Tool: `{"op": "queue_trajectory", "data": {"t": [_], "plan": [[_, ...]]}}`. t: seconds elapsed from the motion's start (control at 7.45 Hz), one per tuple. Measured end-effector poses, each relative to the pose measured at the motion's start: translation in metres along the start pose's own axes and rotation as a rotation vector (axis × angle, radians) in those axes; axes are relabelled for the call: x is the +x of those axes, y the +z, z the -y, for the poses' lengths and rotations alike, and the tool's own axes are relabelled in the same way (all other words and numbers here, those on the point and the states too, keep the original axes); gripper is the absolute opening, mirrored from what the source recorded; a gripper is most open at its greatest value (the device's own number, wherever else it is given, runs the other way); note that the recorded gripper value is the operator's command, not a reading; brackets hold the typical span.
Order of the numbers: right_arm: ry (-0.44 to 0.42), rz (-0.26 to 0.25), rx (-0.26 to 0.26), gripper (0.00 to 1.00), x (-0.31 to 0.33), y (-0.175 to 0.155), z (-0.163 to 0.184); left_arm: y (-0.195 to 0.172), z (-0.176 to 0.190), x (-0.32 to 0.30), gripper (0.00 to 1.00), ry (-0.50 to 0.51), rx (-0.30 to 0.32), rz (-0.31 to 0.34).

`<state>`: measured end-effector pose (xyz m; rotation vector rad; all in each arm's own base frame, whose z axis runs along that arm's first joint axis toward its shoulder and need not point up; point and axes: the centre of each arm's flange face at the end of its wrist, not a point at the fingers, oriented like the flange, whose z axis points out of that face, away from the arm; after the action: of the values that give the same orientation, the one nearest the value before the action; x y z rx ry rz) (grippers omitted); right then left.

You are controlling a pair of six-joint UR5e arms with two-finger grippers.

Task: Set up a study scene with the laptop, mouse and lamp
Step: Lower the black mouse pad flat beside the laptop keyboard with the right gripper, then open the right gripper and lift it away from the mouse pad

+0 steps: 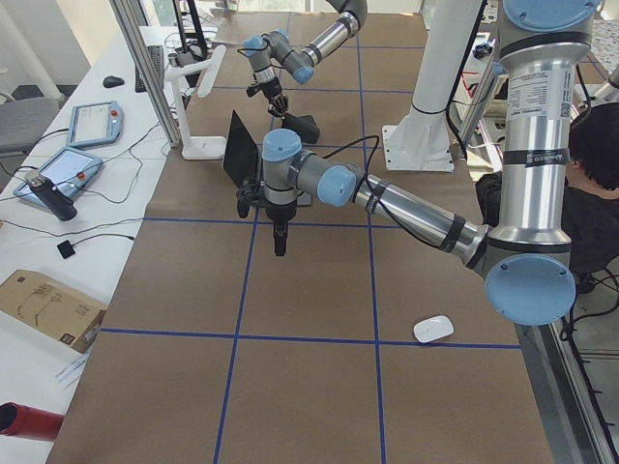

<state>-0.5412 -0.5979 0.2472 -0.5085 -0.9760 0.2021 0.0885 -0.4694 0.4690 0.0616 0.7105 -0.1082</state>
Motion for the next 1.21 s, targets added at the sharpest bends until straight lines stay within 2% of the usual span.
{"op": "queue_trajectory", "data": {"t": [0.27,0.54,0.67,0.8,0.94,1.21], "plan": [[-0.053,0.021,0.054,0.00,-0.003,0.009,0.003,0.000,0.001,-0.001,1.00,-0.002,0.000,0.000],[-0.079,0.032,0.079,0.00,-0.003,0.016,0.006,0.000,0.001,-0.001,1.00,-0.002,0.001,0.001],[-0.085,0.036,0.083,0.45,-0.004,0.015,0.005,0.000,0.001,-0.001,1.00,-0.003,0.001,0.001],[-0.091,0.040,0.085,0.99,-0.006,0.014,0.004,0.001,0.002,-0.002,1.00,-0.005,0.001,0.003],[-0.104,0.050,0.097,1.00,-0.009,0.010,0.001,0.002,0.002,-0.004,1.00,-0.008,-0.001,0.004],[-0.159,0.091,0.181,1.00,-0.018,-0.013,-0.010,0.004,0.003,-0.006,1.00,-0.012,-0.004,0.005]]}}
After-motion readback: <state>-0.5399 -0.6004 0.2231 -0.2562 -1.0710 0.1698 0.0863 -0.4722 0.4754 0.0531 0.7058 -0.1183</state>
